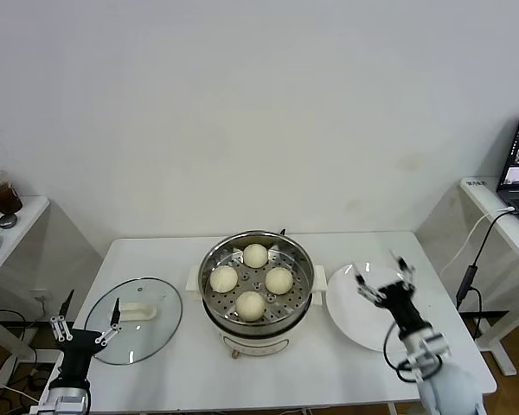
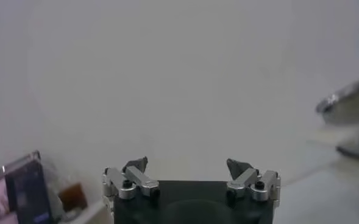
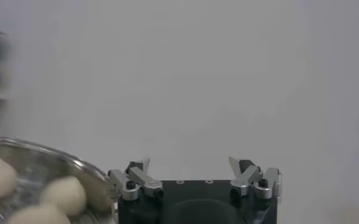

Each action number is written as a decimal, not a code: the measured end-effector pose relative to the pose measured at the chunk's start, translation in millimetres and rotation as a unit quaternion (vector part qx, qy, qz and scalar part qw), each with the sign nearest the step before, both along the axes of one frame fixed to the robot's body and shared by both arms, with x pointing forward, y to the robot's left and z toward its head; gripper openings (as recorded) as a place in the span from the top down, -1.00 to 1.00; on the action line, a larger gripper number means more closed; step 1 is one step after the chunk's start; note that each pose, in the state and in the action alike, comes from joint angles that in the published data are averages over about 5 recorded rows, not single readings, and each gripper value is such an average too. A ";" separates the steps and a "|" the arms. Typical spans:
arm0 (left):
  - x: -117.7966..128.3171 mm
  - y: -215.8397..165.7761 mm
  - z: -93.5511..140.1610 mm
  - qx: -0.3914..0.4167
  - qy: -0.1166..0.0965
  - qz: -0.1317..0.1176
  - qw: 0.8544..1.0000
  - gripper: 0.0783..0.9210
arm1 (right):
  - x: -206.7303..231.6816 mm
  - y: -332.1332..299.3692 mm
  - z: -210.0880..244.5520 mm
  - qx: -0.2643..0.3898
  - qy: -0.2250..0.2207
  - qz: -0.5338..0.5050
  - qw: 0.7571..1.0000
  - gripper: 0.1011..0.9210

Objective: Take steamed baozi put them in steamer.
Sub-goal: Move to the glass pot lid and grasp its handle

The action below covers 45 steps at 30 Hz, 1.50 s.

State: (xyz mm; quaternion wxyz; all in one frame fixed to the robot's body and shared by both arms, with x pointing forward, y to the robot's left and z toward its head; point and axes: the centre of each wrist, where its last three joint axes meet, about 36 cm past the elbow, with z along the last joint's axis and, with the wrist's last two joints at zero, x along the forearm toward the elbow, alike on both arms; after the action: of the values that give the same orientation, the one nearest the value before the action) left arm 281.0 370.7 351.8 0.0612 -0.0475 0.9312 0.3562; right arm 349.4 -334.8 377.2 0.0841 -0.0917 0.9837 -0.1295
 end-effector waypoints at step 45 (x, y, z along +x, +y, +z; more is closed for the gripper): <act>108.2 87.2 -67.7 0.502 0.135 -0.097 0.849 -0.77 | -131.7 -11.6 -38.0 0.043 0.093 -0.144 0.984 -0.76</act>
State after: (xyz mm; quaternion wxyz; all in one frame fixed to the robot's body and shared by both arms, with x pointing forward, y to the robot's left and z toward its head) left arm 389.1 457.9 284.1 -0.0154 0.1289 0.6242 0.7704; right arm 217.7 -346.4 339.2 -0.0232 0.0429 0.9948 -0.0891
